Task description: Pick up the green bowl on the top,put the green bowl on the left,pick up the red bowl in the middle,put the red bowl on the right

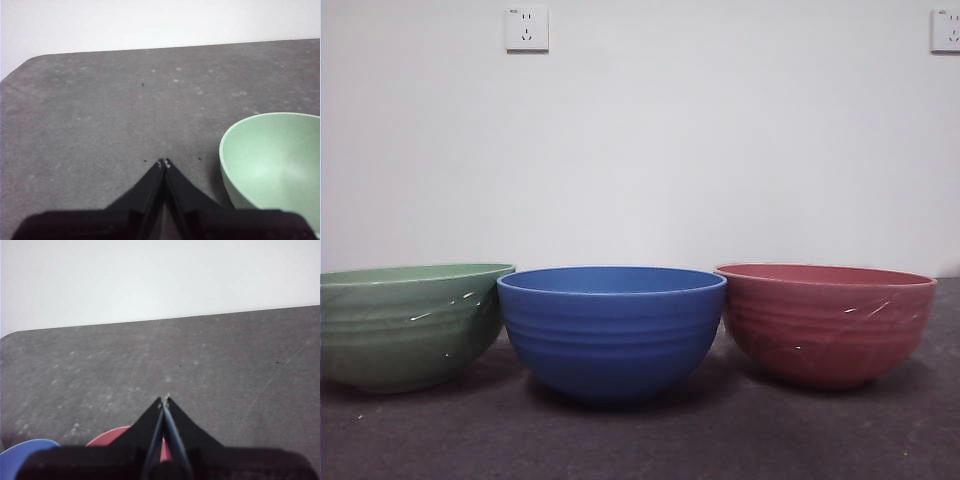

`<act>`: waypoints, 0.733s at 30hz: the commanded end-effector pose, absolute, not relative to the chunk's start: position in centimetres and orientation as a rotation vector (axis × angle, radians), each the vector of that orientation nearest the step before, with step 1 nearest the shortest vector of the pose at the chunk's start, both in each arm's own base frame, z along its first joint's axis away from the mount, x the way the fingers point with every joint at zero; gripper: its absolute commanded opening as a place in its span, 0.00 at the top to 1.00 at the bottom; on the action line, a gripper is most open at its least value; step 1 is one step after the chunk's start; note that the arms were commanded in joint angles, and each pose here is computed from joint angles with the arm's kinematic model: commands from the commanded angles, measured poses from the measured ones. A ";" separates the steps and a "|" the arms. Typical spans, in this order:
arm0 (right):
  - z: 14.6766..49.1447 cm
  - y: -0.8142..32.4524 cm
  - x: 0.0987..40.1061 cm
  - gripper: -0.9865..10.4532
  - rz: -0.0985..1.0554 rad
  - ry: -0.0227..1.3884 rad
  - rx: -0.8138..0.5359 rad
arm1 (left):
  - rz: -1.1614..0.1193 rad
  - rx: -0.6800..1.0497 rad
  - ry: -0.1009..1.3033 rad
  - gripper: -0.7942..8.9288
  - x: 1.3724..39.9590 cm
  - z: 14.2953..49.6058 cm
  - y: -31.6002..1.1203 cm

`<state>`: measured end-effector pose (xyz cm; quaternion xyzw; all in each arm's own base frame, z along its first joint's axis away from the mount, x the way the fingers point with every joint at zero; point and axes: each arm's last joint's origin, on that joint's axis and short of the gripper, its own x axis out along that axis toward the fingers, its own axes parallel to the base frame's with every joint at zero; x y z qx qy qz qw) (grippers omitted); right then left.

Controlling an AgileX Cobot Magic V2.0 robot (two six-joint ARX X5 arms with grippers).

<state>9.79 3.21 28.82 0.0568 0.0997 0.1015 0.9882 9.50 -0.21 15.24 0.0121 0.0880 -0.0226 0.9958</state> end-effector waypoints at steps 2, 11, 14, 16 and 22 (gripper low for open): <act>28.6 3.2 9.9 0.91 0.201 0.204 0.119 | -0.041 0.018 0.188 0.92 9.6 14.7 -0.2; 28.6 3.2 9.9 0.91 0.198 0.197 0.048 | -0.041 0.018 0.188 0.92 9.6 14.7 -0.2; 28.1 2.6 9.0 0.91 0.164 0.218 -0.039 | -0.041 0.018 0.188 0.92 9.6 14.7 -0.2; 27.2 2.2 8.5 0.91 0.155 0.226 -0.077 | -0.041 0.018 0.187 0.92 9.6 14.7 -0.2; 21.9 1.4 8.3 0.91 0.177 0.176 -0.055 | -0.041 0.018 0.187 0.92 9.6 14.7 -0.2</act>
